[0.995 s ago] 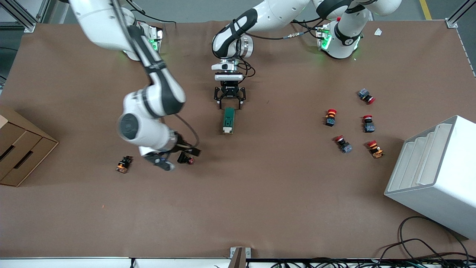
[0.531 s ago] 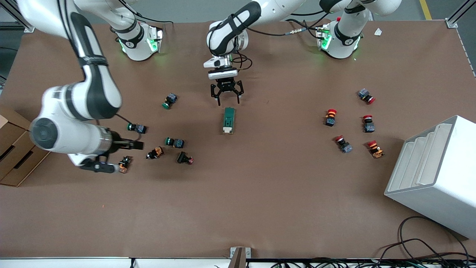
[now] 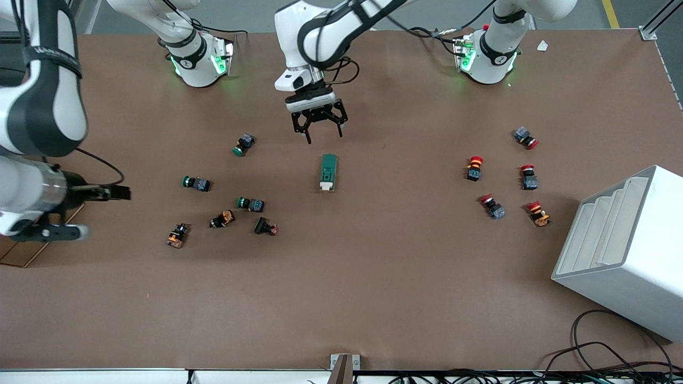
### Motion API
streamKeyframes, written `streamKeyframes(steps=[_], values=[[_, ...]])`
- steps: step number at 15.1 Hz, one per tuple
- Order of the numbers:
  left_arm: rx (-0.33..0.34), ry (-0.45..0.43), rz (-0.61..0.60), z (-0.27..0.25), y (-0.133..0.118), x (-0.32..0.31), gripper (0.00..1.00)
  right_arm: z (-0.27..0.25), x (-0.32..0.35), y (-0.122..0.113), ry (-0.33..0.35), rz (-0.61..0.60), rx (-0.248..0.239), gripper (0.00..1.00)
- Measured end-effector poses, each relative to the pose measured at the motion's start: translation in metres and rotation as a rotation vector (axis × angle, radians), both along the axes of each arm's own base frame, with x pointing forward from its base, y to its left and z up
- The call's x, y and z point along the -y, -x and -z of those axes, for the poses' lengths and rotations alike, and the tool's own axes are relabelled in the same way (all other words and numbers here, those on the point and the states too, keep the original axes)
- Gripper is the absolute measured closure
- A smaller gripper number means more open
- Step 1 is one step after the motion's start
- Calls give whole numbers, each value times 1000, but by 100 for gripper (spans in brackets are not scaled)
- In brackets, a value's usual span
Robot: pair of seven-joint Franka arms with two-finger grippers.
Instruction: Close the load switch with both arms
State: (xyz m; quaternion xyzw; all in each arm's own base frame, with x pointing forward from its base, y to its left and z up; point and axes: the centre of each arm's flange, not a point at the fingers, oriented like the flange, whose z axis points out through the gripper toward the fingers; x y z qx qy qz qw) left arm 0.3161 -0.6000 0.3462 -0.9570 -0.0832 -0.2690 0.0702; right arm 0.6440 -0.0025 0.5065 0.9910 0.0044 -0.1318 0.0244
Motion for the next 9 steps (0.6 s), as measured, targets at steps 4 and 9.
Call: streamKeyframes(steps=[4, 9], values=[[-103, 122, -160, -83, -101, -61, 0, -30, 11, 5, 6, 19, -3, 0], [-217, 185, -242, -135, -210, -183, 0, -61, 32, 5, 8, 53, 47, 0]])
